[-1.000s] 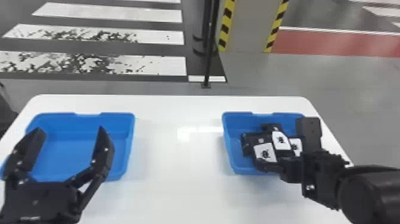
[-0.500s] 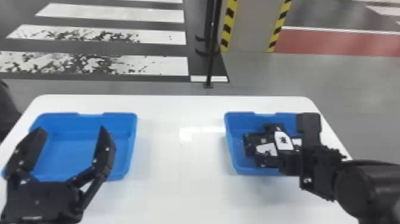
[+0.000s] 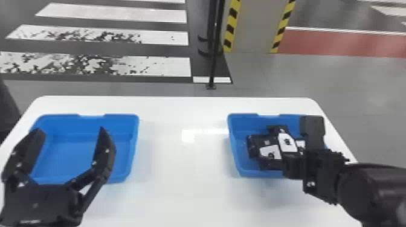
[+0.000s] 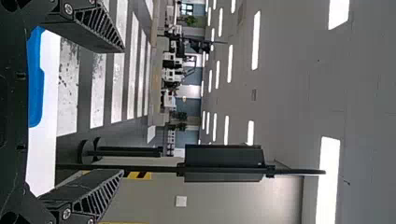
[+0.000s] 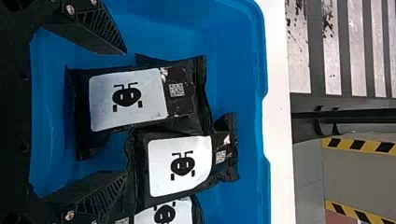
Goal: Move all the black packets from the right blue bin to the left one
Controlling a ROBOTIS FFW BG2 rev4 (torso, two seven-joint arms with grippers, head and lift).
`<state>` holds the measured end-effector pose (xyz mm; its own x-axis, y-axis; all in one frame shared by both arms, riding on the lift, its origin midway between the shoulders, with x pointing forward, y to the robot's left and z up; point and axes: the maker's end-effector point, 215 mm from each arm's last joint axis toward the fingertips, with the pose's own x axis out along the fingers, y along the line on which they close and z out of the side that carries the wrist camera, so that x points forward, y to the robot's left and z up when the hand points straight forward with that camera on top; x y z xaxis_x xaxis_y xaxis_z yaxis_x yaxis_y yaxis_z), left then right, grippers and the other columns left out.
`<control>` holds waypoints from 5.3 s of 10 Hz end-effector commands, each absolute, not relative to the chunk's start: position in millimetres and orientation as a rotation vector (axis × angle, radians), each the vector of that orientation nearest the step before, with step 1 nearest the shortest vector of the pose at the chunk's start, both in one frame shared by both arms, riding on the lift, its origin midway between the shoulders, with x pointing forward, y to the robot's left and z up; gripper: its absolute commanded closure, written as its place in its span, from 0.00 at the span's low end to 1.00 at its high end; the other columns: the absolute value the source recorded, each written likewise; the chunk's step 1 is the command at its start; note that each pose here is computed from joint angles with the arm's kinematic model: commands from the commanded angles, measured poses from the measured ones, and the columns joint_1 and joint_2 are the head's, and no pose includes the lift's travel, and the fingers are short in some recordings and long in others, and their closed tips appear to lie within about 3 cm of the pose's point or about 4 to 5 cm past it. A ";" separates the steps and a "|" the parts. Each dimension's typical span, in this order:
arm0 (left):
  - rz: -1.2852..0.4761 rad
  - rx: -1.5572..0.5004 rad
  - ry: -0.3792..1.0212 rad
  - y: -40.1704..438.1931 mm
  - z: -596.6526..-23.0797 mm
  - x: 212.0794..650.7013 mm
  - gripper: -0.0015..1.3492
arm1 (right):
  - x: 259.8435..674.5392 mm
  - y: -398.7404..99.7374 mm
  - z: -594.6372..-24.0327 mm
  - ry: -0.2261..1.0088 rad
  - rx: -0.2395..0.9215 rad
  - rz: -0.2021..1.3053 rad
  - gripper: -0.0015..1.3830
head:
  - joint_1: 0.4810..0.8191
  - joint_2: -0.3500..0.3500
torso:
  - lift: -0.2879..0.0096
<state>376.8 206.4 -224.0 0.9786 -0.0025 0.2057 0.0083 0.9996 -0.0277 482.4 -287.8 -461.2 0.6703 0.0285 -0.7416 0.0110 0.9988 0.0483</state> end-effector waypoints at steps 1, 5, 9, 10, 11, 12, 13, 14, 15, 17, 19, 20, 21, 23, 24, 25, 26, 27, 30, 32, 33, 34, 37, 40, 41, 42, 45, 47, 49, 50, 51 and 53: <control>-0.005 -0.029 -0.205 206.4 -225.2 376.9 0.09 | 481.7 -286.7 -467.3 0.849 0.061 0.012 0.09 | 0.63 0.35 | 0.50; -0.008 -0.028 -0.203 205.8 -227.6 377.4 0.09 | 490.3 -270.9 -473.7 0.849 0.086 0.043 0.69 | 0.63 0.36 | 0.50; -0.009 -0.029 -0.210 205.6 -226.4 377.5 0.09 | 484.9 -249.8 -461.0 0.821 0.113 0.094 0.80 | 0.63 0.39 | 0.50; -0.011 -0.030 -0.210 204.6 -226.5 377.4 0.09 | 482.3 -239.9 -452.9 0.806 0.127 0.119 0.80 | 0.63 0.41 | 0.50; -0.010 -0.030 -0.210 204.7 -226.8 378.1 0.09 | 480.2 -228.0 -445.3 0.787 0.151 0.149 0.80 | 0.63 0.42 | 0.50; -0.008 -0.031 -0.213 205.8 -226.3 377.3 0.09 | 484.5 -222.4 -430.0 0.738 0.160 0.161 0.80 | 0.63 0.44 | 0.50; -0.007 -0.033 -0.220 206.0 -224.6 377.4 0.09 | 487.0 -212.4 -409.8 0.675 0.182 0.189 0.80 | 0.63 0.45 | 0.50; -0.005 -0.036 -0.222 206.6 -223.9 377.3 0.09 | 486.3 -198.5 -388.4 0.614 0.209 0.241 0.80 | 0.63 0.47 | 0.50; -0.007 -0.070 -0.216 205.6 -226.0 377.4 0.09 | 493.9 -179.9 -364.1 0.513 0.290 0.337 0.80 | 0.63 0.50 | 0.50; -0.027 -0.254 -0.168 197.9 -244.5 384.0 0.09 | 507.3 -146.2 -316.9 0.361 0.423 0.558 0.80 | 0.63 0.57 | 0.50; -0.050 -0.386 -0.151 191.3 -245.2 391.8 0.08 | 488.8 -103.8 -282.6 0.309 0.478 0.725 0.80 | 0.63 0.61 | 0.50; -0.082 -0.446 -0.123 186.5 -250.3 398.9 0.08 | 469.7 -64.7 -278.6 0.334 0.578 0.857 0.80 | 0.63 0.64 | 0.50; -0.125 -0.461 -0.101 181.0 -253.4 405.4 0.09 | 454.5 -39.5 -277.9 0.356 0.636 0.959 0.80 | 0.63 0.69 | 0.50; -0.188 -0.500 -0.076 173.6 -255.4 412.9 0.09 | 422.4 0.8 -281.9 0.411 0.713 1.099 0.80 | 0.63 0.76 | 0.50; -0.219 -0.491 -0.077 169.9 -252.0 416.2 0.09 | 414.5 9.2 -284.7 0.436 0.731 1.129 0.80 | 0.63 0.80 | 0.50; -0.265 -0.484 -0.070 160.8 -250.3 419.0 0.09 | 408.3 17.3 -284.8 0.459 0.754 1.159 0.80 | 0.63 0.83 | 0.50; -0.304 -0.481 -0.062 151.3 -248.9 421.5 0.09 | 405.8 21.8 -285.7 0.471 0.756 1.172 0.80 | 0.63 0.84 | 0.50; -0.327 -0.482 -0.049 144.5 -251.2 421.4 0.09 | 402.9 26.9 -285.3 0.482 0.765 1.188 0.80 | 0.63 0.83 | 0.50; -0.373 -0.499 -0.044 133.0 -249.9 419.9 0.09 | 388.4 44.9 -291.9 0.539 0.790 1.235 0.80 | 0.63 0.84 | 0.50; -0.388 -0.502 -0.022 127.4 -253.9 420.1 0.26 | 386.5 49.4 -293.0 0.550 0.790 1.247 0.80 | 0.63 0.85 | 0.50; -0.389 -0.505 -0.016 127.3 -255.7 420.1 0.54 | 388.1 50.0 -293.7 0.553 0.788 1.247 0.80 | 0.63 0.85 | 0.50; -0.382 -0.482 -0.018 128.3 -256.5 419.9 0.77 | 390.8 51.1 -291.3 0.550 0.779 1.252 0.80 | 0.63 0.85 | 0.50; -0.352 -0.462 -0.025 130.6 -255.1 420.4 0.90 | 411.5 48.3 -285.6 0.516 0.747 1.235 0.80 | 0.63 0.85 | 0.50; -0.315 -0.463 -0.048 139.4 -249.8 420.1 0.90 | 430.5 45.2 -278.3 0.477 0.736 1.219 0.80 | 0.63 0.84 | 0.50; -0.294 -0.460 -0.055 144.8 -249.0 420.7 0.90 | 432.1 45.1 -274.9 0.463 0.741 1.220 0.76 | 0.63 0.84 | 0.50; -0.252 -0.455 -0.069 157.1 -246.4 424.0 0.90 | 436.3 43.4 -270.5 0.440 0.742 1.214 0.44 | 0.63 0.85 | 0.50; -0.015 -0.231 -0.136 240.0 -258.2 463.5 0.90 | 453.0 13.6 -271.5 0.356 0.731 1.132 0.12 | 0.63 0.90 | 0.50; 0.174 0.050 -0.107 316.4 -294.6 495.6 0.90 | 453.3 4.2 -277.8 0.357 0.748 1.106 0.26 | 0.63 0.94 | 0.50; 0.270 0.239 -0.117 354.6 -310.0 500.0 0.90 | 454.3 -1.9 -275.8 0.347 0.733 1.098 0.29 | 0.63 1.00 | 0.50; 0.266 0.206 -0.117 353.9 -319.4 498.3 0.82 | 456.5 -6.7 -276.4 0.345 0.731 1.086 0.29 | 0.63 1.00 | 0.50; 0.250 0.162 -0.160 342.8 -312.0 492.9 0.48 | 464.3 -20.6 -280.0 0.341 0.673 1.047 0.28 | 0.63 1.00 | 0.50; 0.166 -0.002 -0.243 308.4 -299.0 478.2 0.05 | 489.4 -66.9 -292.0 0.338 0.429 0.875 0.27 | 0.63 1.00 | 0.50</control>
